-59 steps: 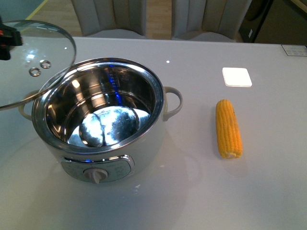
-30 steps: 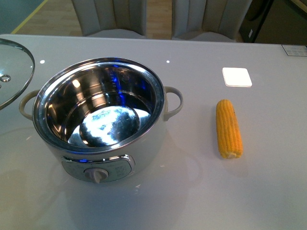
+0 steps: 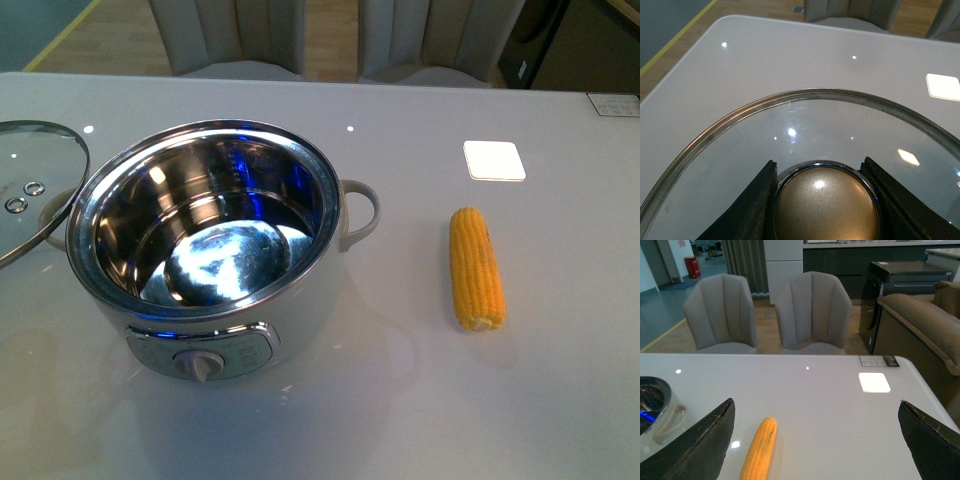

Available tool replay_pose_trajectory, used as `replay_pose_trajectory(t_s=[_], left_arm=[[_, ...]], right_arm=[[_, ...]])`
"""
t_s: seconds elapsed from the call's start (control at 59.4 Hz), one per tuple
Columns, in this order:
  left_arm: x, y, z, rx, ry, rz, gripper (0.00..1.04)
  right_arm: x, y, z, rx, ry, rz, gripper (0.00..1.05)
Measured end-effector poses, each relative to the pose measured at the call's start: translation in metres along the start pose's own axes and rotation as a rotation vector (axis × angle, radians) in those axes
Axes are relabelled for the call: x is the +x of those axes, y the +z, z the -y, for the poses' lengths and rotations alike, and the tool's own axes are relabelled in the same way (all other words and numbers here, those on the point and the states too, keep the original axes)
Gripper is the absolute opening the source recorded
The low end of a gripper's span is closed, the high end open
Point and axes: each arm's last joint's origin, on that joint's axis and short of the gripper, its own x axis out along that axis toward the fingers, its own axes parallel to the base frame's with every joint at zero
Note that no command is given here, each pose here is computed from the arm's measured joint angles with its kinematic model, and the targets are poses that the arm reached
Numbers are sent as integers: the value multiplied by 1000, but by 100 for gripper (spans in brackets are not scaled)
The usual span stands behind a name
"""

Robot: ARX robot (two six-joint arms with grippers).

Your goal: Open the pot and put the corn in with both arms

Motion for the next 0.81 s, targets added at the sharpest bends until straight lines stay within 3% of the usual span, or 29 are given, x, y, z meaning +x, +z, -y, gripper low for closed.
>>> replay_pose_trajectory(t_s=[0.488, 0.808], left_arm=[[1, -4, -25, 12, 81, -11, 44], [18, -40, -29, 70, 87, -85, 44]], right_arm=[[0, 0, 0, 0, 0, 0, 96], [0, 0, 0, 0, 0, 0, 96]])
